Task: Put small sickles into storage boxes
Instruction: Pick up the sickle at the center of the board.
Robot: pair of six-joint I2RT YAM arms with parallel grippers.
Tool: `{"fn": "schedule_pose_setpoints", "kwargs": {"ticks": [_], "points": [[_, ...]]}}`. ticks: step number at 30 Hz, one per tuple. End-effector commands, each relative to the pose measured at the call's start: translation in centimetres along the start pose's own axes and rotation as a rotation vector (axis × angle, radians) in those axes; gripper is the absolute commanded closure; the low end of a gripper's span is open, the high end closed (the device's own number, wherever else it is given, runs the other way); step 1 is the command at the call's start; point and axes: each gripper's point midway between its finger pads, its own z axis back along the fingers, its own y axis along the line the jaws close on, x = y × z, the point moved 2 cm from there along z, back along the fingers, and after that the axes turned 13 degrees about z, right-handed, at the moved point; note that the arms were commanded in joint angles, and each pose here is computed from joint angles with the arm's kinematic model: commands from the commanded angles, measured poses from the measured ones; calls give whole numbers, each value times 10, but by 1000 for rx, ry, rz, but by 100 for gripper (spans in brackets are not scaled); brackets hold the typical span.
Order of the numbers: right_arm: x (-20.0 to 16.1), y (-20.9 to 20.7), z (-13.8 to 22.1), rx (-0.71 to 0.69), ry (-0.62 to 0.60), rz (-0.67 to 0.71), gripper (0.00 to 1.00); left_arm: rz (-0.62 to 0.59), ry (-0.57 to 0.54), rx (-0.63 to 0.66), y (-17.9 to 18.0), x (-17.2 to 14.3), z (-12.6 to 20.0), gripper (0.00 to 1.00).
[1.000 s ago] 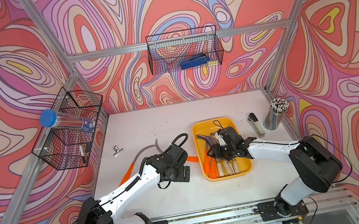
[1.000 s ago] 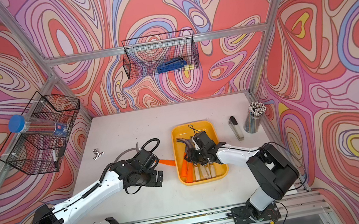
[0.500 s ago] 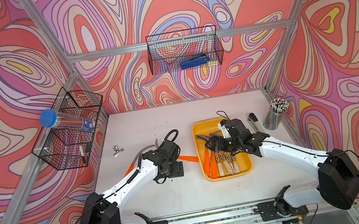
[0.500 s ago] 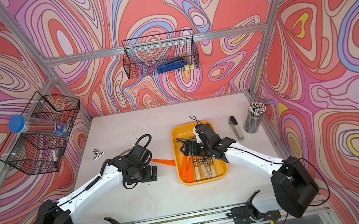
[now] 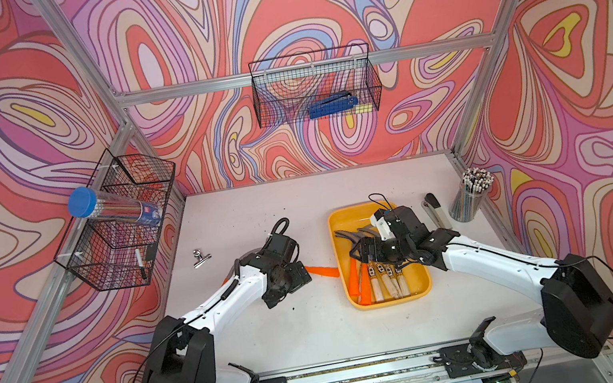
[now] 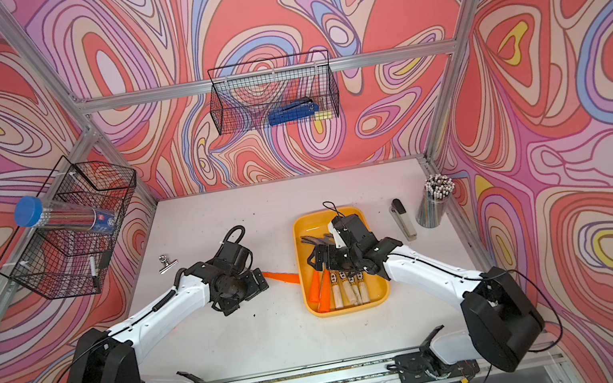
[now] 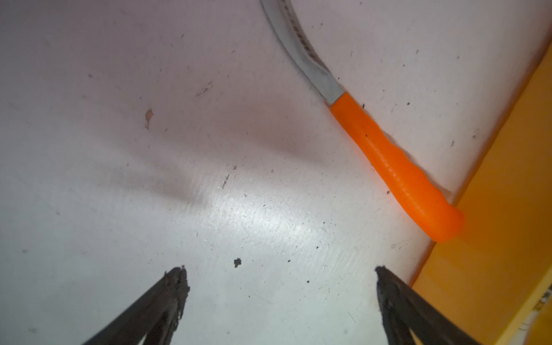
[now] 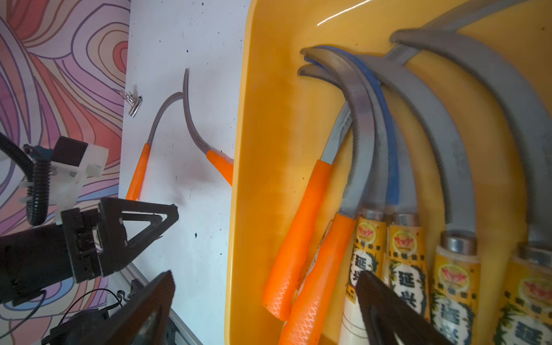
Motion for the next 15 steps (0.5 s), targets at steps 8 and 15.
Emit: {"fn": "schedule_pose_setpoints", "kwargs": {"ticks": [8, 15], "points": [[-11, 0, 6, 20, 13, 35, 2, 484, -39, 53, -11, 2, -9, 2], [-16, -1, 1, 32, 21, 28, 2, 491, -3, 53, -48, 0, -16, 26]]}}
